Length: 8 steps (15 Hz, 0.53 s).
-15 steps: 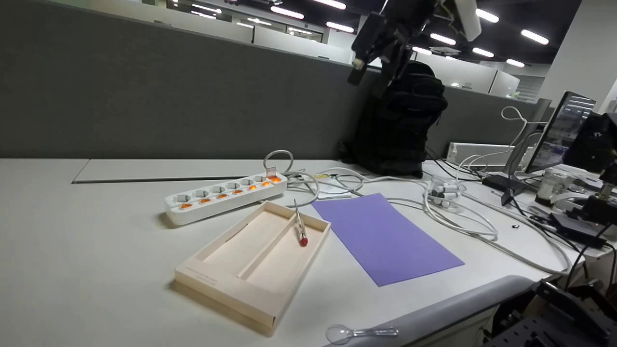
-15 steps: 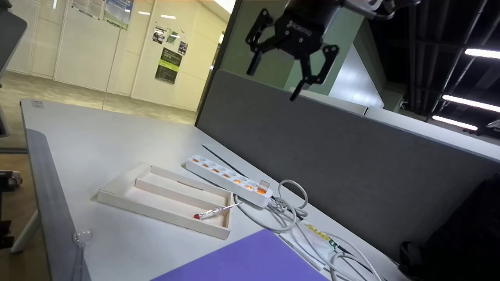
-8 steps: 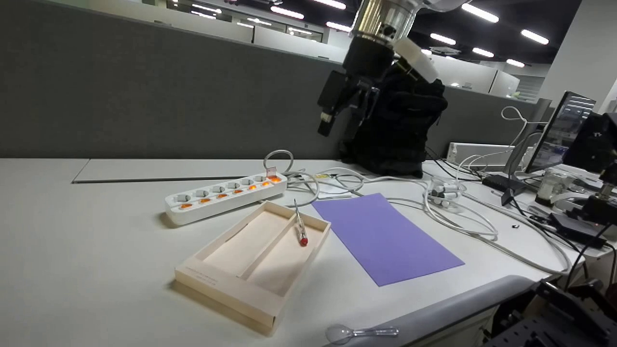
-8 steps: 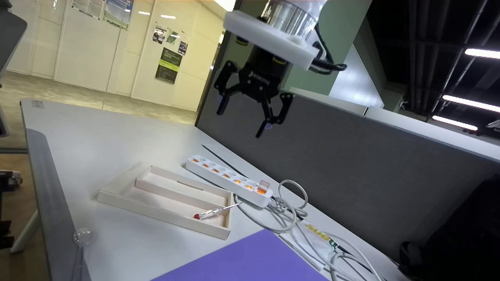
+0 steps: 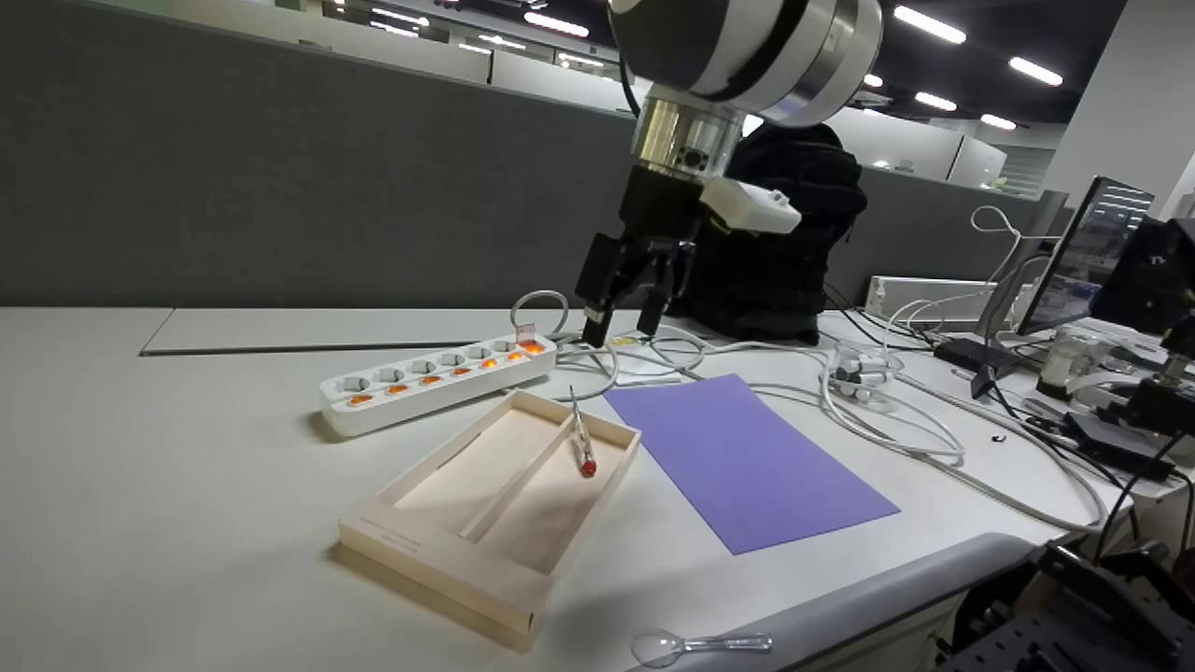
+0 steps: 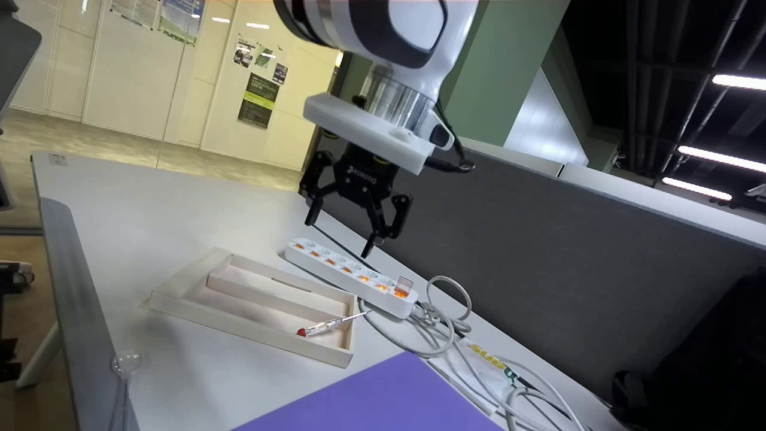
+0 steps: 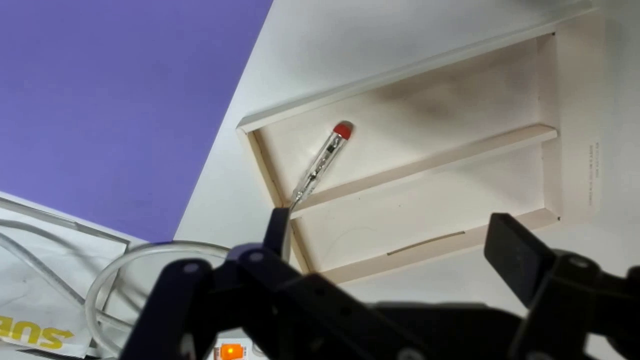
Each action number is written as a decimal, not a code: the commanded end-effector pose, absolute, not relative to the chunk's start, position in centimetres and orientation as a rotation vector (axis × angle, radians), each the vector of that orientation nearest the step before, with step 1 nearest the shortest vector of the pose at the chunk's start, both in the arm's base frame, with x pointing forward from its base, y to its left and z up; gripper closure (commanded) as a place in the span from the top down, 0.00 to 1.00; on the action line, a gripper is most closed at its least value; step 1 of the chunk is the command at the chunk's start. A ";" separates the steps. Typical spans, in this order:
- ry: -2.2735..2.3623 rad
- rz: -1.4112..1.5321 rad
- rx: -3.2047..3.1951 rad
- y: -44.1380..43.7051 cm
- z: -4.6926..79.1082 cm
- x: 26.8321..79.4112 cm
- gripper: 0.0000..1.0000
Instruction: Take the screwdriver from the tray and put it on the purple mat
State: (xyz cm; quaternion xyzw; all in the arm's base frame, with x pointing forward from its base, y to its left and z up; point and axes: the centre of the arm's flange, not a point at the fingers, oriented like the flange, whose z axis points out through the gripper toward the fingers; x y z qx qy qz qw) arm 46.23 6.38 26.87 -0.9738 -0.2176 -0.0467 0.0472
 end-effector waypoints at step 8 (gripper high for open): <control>-0.649 -0.145 -3.129 6.7 20.5 46.4 1.00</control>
